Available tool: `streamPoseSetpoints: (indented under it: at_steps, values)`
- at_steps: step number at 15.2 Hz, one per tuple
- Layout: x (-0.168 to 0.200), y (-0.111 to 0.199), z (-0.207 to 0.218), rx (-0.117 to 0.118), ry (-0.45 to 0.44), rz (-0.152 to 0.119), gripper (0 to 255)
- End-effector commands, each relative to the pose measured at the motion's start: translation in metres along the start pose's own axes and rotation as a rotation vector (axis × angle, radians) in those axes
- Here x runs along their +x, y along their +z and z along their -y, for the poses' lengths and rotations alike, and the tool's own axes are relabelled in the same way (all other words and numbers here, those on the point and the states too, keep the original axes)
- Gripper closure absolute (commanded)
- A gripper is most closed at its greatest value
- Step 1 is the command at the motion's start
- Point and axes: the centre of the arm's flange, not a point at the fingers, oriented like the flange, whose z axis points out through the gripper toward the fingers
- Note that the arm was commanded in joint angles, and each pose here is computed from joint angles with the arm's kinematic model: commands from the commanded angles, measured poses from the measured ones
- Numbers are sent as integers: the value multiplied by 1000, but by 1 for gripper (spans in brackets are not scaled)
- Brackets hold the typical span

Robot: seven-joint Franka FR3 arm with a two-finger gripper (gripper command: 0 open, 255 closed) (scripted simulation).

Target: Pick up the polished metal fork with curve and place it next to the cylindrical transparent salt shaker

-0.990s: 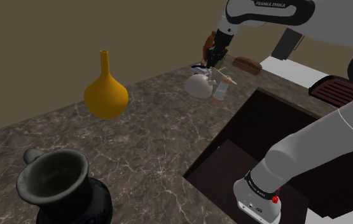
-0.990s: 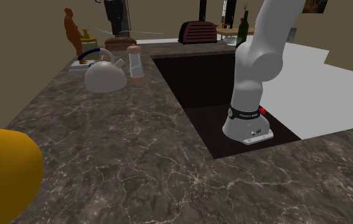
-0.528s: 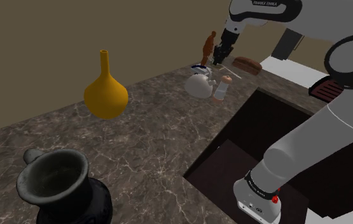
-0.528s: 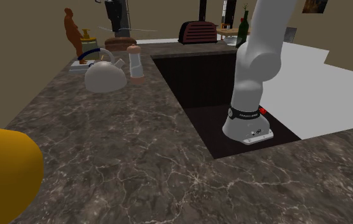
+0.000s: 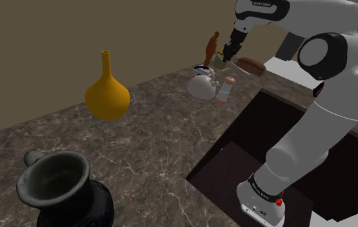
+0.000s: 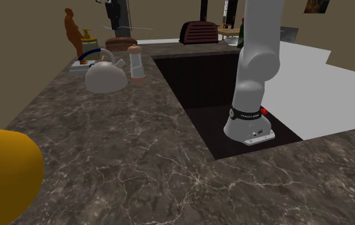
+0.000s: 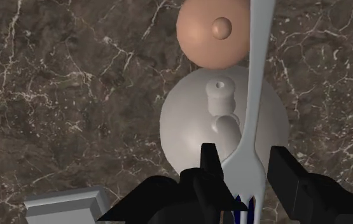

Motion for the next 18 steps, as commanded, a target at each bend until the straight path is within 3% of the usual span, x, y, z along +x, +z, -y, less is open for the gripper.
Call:
streamPoseSetpoints:
  at_steps: [1,8,18]
  values:
    - [6,0,-24,0,-2,0,255]
    - [30,1,-108,0,-2,0,255]
    - [26,54,-108,0,-2,0,255]
